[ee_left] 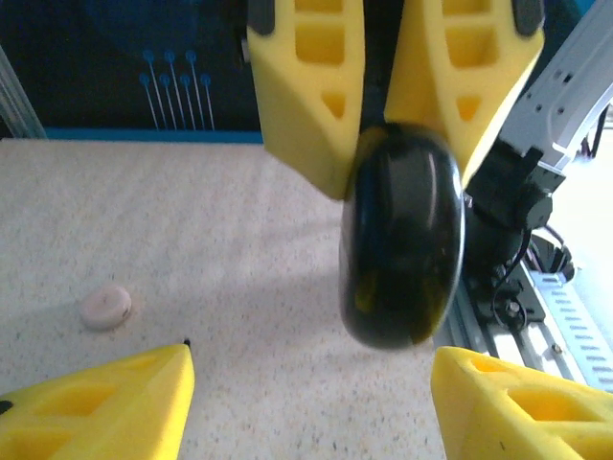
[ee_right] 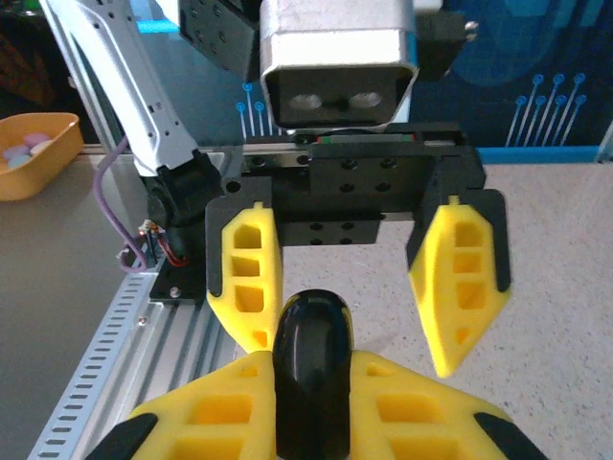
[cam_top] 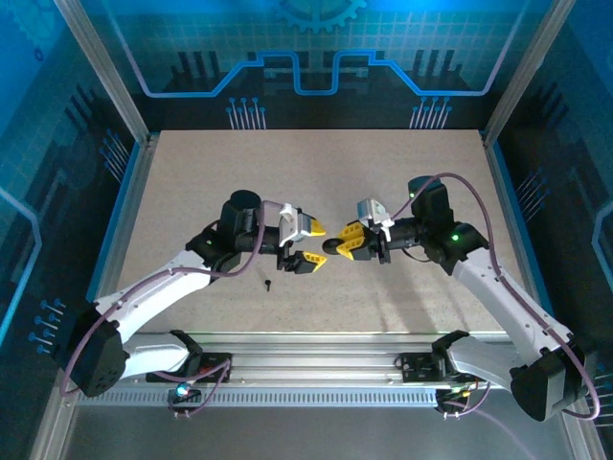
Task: Insert the wireless bluetooth earbuds into the charging case
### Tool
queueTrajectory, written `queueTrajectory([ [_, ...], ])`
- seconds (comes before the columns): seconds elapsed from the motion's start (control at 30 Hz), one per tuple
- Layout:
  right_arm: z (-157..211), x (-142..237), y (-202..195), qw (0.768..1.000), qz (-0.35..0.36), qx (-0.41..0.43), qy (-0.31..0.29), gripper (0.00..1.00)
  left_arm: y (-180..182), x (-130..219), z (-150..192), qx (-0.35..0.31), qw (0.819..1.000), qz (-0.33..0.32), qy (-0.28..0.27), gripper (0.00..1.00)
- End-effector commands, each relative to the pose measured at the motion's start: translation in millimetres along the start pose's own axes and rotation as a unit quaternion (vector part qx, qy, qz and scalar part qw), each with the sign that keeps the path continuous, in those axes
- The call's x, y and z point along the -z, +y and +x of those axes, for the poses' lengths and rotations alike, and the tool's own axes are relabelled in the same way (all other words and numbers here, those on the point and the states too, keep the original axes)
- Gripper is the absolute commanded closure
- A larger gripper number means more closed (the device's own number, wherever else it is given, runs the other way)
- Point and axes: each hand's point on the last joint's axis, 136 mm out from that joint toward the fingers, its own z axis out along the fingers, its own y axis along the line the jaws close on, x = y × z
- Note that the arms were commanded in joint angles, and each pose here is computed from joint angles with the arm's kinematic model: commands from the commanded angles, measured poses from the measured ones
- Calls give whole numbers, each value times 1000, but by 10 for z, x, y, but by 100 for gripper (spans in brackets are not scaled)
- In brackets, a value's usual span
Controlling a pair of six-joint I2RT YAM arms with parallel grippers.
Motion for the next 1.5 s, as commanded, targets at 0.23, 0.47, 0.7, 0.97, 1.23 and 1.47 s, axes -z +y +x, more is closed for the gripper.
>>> queueTrajectory([
  [0.23,-127,12,-33,999,-14,19,-27,82,-138,49,-351,-11,996,44,-77,38],
  [0.47,-166,21,-87,999,2,25,-33,82,-153,49,-337,-9,996,47,-72,43],
  [0.7,-190,31,-109,999,9,26,-34,81,-189,34,-353,-10,996,54,-70,46],
  [0.97,-204,31,-112,999,9,22,-36,81,-209,21,-383,-14,995,56,-75,54],
  [1.23,-201,31,-118,999,10,19,-34,81,-223,9,-395,-14,995,61,-77,59],
  [1.47,-183,29,-119,999,10,17,-32,81,-219,-2,-426,-12,995,65,-80,68],
])
